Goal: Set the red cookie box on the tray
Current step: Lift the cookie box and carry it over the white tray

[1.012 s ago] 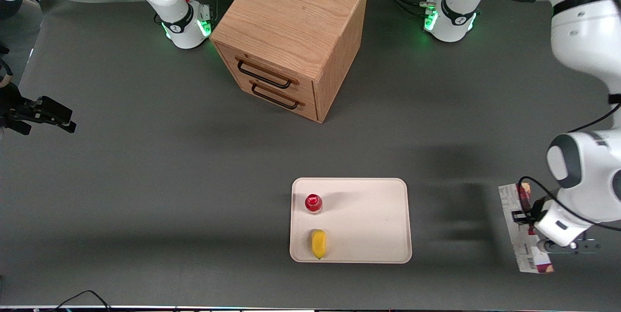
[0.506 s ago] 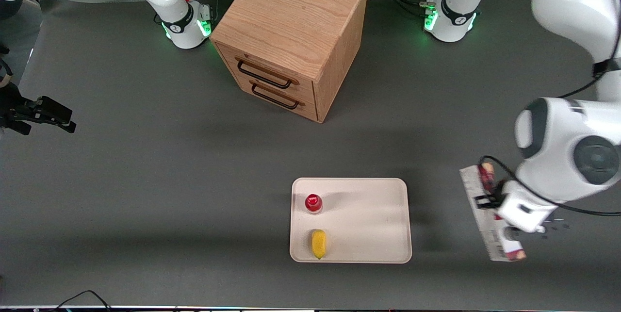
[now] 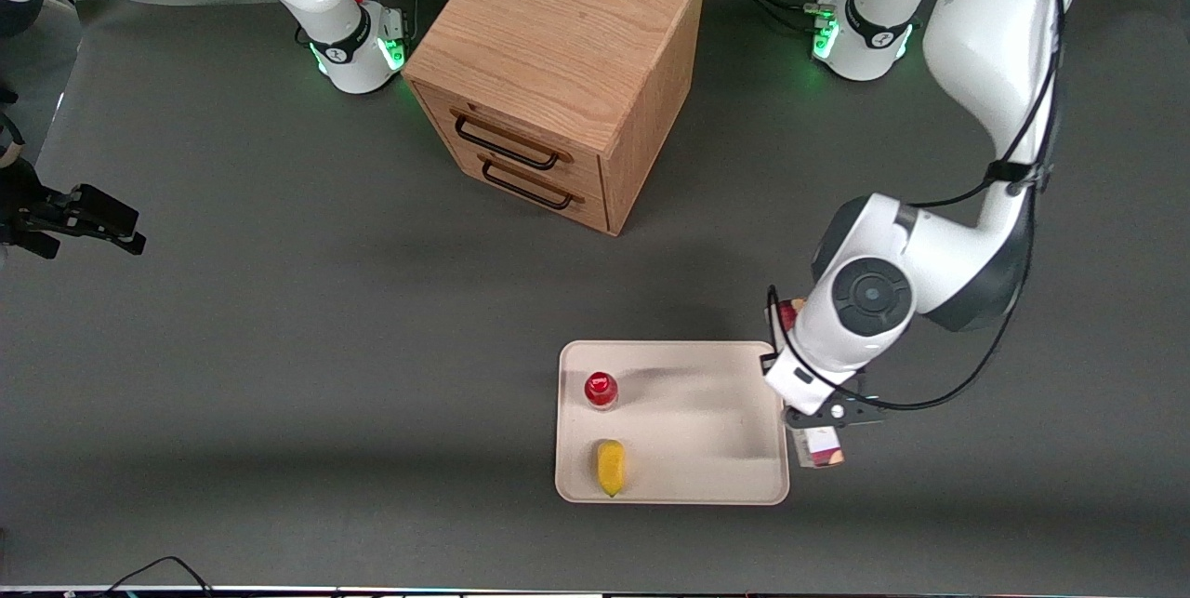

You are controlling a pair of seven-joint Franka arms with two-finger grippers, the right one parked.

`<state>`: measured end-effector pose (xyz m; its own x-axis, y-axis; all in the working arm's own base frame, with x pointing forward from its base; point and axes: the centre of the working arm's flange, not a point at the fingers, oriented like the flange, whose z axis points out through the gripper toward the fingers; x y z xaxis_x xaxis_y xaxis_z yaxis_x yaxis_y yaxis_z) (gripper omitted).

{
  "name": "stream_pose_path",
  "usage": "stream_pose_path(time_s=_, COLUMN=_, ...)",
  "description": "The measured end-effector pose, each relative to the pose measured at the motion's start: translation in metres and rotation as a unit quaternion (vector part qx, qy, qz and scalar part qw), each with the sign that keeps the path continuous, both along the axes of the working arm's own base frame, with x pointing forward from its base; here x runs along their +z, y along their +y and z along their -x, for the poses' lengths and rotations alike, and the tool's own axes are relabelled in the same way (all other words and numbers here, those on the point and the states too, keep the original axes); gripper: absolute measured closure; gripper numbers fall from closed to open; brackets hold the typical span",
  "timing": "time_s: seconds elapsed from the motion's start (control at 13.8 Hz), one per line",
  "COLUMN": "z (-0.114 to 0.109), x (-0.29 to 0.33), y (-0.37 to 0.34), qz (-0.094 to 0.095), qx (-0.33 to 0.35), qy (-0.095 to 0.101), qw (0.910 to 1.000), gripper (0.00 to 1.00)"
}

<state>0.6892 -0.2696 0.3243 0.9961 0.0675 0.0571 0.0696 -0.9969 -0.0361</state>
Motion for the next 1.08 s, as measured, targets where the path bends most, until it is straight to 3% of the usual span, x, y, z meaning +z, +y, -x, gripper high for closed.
stream_pose_path(time_s=0.22, z=-0.006, x=-0.048, y=-0.020, qz=0.005, qx=-0.028, qy=-0.023, qw=0.9993, gripper=0.95)
stream_pose_path(time_s=0.8, z=-0.018, x=-0.084, y=-0.026, qz=0.000, qx=-0.051, qy=-0.029, qw=0.9983, gripper=0.95)
stream_pose_path(time_s=0.94, z=-0.019, x=-0.082, y=-0.026, qz=-0.001, qx=-0.053, qy=-0.033, qw=0.9981, gripper=0.79)
stream_pose_path(time_s=1.08, z=-0.022, x=-0.076, y=-0.025, qz=-0.003, qx=-0.053, qy=-0.040, qw=0.9978, gripper=0.54)
